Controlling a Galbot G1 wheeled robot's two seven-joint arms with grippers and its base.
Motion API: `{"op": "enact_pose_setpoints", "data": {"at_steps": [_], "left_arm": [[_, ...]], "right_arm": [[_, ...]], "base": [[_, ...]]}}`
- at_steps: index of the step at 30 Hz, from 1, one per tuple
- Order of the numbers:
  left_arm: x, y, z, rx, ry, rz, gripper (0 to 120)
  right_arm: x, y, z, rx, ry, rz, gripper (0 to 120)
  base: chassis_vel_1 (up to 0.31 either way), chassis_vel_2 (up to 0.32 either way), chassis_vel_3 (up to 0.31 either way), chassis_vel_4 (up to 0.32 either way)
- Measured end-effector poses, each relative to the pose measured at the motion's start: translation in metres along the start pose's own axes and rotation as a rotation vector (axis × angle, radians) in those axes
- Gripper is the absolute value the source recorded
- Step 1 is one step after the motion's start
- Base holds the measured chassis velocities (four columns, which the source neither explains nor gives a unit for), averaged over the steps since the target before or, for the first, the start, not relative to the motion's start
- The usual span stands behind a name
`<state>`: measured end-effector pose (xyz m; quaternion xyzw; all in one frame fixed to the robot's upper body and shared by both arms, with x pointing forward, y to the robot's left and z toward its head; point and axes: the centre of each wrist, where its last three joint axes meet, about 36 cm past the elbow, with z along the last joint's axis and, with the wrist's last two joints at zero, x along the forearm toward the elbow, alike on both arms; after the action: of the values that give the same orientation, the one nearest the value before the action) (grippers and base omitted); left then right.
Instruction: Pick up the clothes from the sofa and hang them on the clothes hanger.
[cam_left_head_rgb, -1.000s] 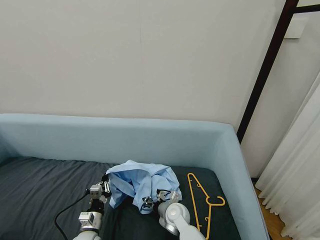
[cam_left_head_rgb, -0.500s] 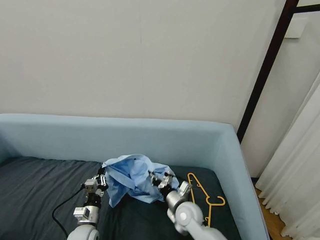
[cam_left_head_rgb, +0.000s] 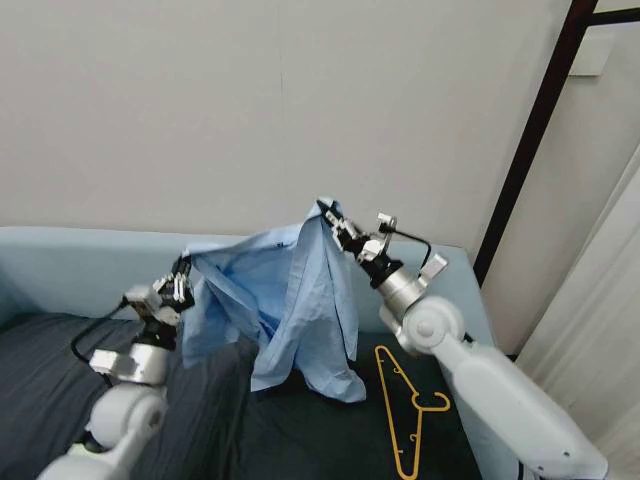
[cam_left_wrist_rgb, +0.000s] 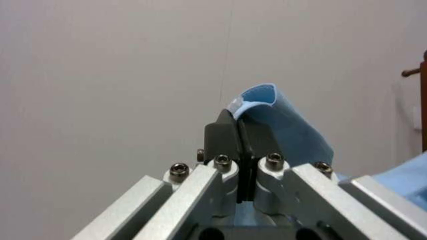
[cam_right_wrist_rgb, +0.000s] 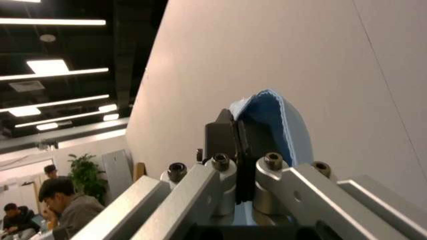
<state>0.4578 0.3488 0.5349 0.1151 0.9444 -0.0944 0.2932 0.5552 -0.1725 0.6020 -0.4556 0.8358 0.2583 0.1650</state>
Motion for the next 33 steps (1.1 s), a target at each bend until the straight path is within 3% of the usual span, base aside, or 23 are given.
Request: {"op": "enact_pose_setpoints", "data": {"at_steps": [1, 6, 9, 12, 18, 20, 23, 24, 28, 33], "left_arm": [[0.000, 0.000, 0.000, 0.000, 0.000, 0.000, 0], [-0.048, 0.011, -0.069, 0.009, -0.026, 0.038, 0], [-0.055, 0.013, -0.081, 0.009, -0.028, 0.044, 0], [-0.067, 0.011, -0.111, -0.007, -0.018, 0.054, 0], [-0.062, 0.007, -0.120, -0.017, 0.045, 0.046, 0], [-0.056, 0.010, -0.119, 0.019, 0.086, 0.074, 0], [-0.040, 0.030, -0.106, 0.141, 0.132, 0.203, 0], [-0.040, 0.030, -0.106, 0.141, 0.132, 0.203, 0], [-0.030, 0.051, -0.091, 0.202, 0.125, 0.401, 0], [-0.031, 0.066, -0.093, 0.197, 0.083, 0.509, 0]], "right_arm": [[0.000, 0.000, 0.000, 0.000, 0.000, 0.000, 0], [-0.009, -0.004, -0.034, 0.050, -0.024, -0.077, 0], [-0.011, -0.006, -0.040, 0.063, -0.028, -0.095, 0], [-0.017, -0.013, -0.061, 0.088, -0.040, -0.182, 0], [-0.014, -0.029, -0.058, 0.137, 0.008, -0.245, 0], [-0.007, -0.034, -0.043, 0.171, 0.061, -0.222, 0], [0.005, -0.037, -0.010, 0.194, 0.121, -0.158, 0], [0.005, -0.037, -0.010, 0.194, 0.121, -0.158, 0], [0.002, -0.037, 0.008, 0.173, 0.123, -0.142, 0], [-0.006, -0.041, 0.007, 0.174, 0.110, -0.135, 0]], "base": [[0.000, 0.000, 0.000, 0.000], [0.000, 0.000, 0.000, 0.000], [0.000, 0.000, 0.000, 0.000], [0.000, 0.000, 0.000, 0.000], [0.000, 0.000, 0.000, 0.000], [0.000, 0.000, 0.000, 0.000], [0.000, 0.000, 0.000, 0.000], [0.000, 0.000, 0.000, 0.000], [0.000, 0.000, 0.000, 0.000], [0.000, 0.000, 0.000, 0.000]]}}
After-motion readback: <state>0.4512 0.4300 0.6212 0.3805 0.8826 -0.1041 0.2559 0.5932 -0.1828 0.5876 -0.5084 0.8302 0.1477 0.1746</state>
